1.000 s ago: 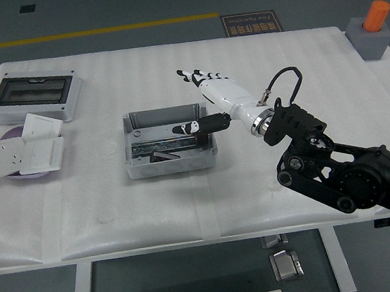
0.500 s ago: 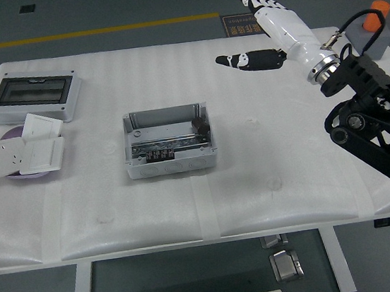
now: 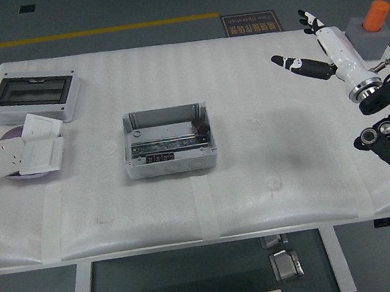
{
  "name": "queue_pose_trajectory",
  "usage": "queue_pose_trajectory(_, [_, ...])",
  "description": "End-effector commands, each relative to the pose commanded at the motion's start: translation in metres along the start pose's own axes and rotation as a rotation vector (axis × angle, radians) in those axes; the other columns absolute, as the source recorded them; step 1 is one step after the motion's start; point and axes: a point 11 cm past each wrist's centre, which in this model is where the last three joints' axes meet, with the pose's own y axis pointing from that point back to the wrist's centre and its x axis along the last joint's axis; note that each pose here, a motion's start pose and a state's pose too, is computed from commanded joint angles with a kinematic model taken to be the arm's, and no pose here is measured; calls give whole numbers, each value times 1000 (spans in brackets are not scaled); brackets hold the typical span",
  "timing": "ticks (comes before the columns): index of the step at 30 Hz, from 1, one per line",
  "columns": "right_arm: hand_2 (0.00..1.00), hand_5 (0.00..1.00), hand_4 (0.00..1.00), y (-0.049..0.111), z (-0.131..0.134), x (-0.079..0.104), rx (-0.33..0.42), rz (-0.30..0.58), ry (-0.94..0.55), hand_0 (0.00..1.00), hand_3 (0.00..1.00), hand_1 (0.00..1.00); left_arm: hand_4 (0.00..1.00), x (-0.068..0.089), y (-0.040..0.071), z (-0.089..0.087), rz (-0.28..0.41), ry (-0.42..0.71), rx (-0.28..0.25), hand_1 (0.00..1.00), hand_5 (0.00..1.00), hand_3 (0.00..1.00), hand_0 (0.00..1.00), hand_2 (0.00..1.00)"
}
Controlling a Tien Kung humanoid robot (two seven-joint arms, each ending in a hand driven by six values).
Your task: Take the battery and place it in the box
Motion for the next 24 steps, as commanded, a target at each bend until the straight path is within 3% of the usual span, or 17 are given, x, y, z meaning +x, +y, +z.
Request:
queue_pose_trajectory(8, [902, 656, 998, 18, 6, -19, -14, -5, -138, 998, 998, 849, 507, -1, -3, -9, -3, 9, 16, 629, 376, 541, 531, 445])
queue_pose_trajectory(24, [846, 649, 998, 29, 2, -13, 9, 14, -256, 991, 966, 844, 504, 3, -4, -18, 5, 5, 29, 629, 375, 542, 532, 446])
